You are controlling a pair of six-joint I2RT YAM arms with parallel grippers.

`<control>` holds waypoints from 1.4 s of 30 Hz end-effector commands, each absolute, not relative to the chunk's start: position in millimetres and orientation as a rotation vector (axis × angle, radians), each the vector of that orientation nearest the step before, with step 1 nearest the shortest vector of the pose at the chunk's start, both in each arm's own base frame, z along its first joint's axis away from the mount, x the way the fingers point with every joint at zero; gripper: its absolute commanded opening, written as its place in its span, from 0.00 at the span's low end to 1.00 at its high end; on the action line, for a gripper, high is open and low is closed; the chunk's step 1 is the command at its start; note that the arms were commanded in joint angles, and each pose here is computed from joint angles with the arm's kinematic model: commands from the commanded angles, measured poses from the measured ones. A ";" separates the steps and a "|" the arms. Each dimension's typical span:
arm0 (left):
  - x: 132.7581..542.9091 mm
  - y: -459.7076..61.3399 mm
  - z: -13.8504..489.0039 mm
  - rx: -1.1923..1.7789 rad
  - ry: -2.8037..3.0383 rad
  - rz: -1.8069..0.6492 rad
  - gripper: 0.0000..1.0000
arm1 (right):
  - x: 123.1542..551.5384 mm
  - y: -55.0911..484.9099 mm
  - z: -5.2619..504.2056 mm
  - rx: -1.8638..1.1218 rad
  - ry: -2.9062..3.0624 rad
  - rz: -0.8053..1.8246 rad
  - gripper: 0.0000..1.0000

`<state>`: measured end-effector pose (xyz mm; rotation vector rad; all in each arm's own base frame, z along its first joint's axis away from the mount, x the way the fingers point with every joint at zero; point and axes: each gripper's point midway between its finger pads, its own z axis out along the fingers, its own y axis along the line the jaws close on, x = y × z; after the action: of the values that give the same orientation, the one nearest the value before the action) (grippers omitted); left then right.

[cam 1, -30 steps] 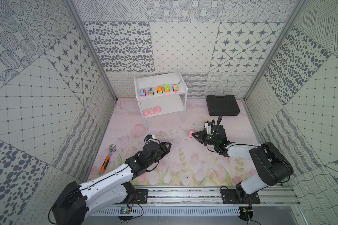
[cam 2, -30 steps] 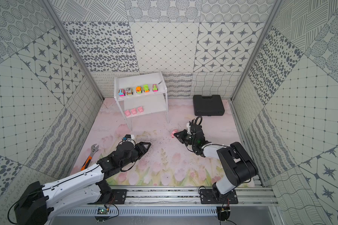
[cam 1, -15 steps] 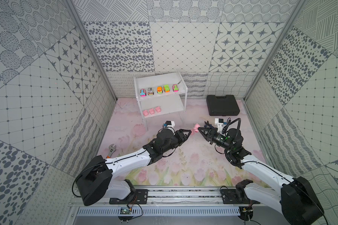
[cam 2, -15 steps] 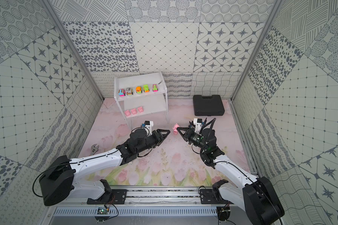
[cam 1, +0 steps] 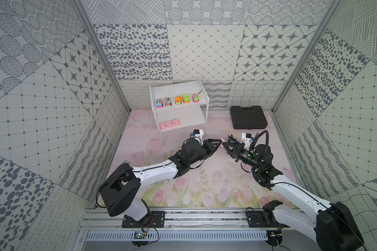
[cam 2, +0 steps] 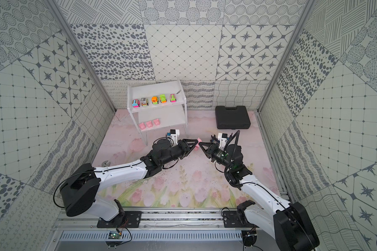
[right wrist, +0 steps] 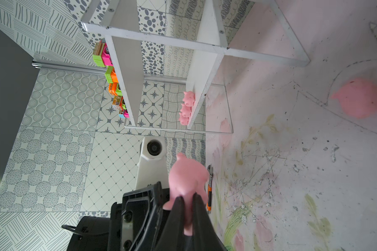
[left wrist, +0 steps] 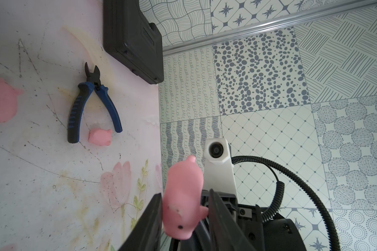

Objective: Organize plastic toys on shelves
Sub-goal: Pick up the plastic toy at the center of the board.

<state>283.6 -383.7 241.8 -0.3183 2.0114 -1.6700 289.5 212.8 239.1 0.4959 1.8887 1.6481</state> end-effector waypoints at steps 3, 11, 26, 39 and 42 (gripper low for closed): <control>274.5 -395.2 268.1 -0.255 1.927 -1.797 0.33 | 284.8 214.1 247.3 0.473 1.861 1.680 0.14; 273.7 -394.4 264.6 -0.251 1.931 -1.793 0.12 | 285.6 215.2 243.9 0.471 1.876 1.672 0.16; 252.5 -334.3 233.0 0.178 2.176 -1.418 0.00 | 276.7 198.5 253.4 0.110 1.921 1.394 0.46; 137.4 -246.8 225.1 1.643 1.956 -0.809 0.00 | 172.1 269.2 288.4 -1.257 1.159 0.876 0.99; 129.0 -242.4 228.6 1.725 1.945 -0.814 0.00 | 165.0 276.5 285.6 -1.318 1.127 0.901 0.99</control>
<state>197.2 -283.9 265.2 1.0650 2.0513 -0.9153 173.9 273.2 282.5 -1.1673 1.3291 1.0324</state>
